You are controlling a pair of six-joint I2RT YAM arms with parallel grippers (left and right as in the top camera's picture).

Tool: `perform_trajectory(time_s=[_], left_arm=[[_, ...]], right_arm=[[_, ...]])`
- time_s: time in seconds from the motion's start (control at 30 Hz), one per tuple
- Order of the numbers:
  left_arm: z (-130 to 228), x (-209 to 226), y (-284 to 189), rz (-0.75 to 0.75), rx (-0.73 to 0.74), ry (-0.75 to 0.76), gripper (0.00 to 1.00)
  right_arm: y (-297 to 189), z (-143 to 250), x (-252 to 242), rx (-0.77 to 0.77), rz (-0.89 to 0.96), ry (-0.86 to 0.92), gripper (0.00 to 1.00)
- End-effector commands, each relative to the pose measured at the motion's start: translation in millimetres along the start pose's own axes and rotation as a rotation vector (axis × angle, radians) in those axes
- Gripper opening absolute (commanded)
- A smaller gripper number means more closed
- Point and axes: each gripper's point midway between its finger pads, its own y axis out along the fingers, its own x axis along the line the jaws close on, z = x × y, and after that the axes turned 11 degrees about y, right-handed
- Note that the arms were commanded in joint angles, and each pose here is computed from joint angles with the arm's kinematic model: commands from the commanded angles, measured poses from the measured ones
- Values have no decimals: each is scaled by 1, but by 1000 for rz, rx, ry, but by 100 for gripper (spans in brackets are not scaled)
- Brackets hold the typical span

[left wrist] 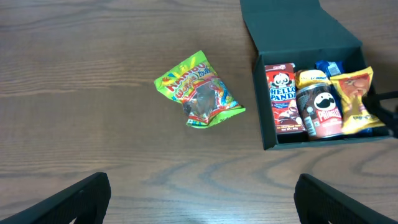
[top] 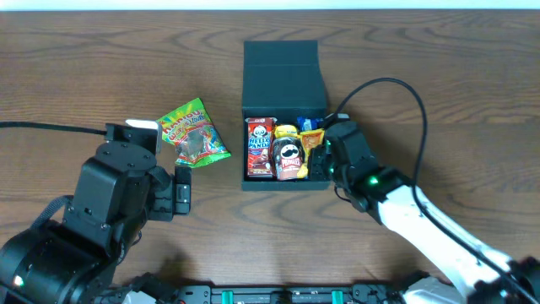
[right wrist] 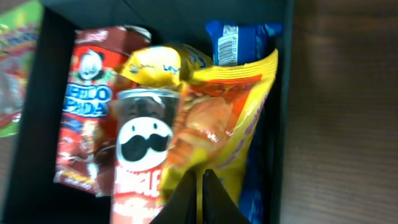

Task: Pack container
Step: 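Lower the packet into the box's right edge and push it down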

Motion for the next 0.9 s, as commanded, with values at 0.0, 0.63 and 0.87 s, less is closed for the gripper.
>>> perform_trajectory(time_s=[0.0, 0.63, 0.87], left_arm=[[1, 3, -1, -12, -2, 1, 95], [1, 3, -1, -12, -2, 1, 95], [1, 3, -1, -12, -2, 1, 95]], right_arm=[[18, 14, -6, 52, 26, -43, 5], [-48, -28, 10, -137, -7, -67, 4], [-38, -17, 13, -76, -30, -70, 4]])
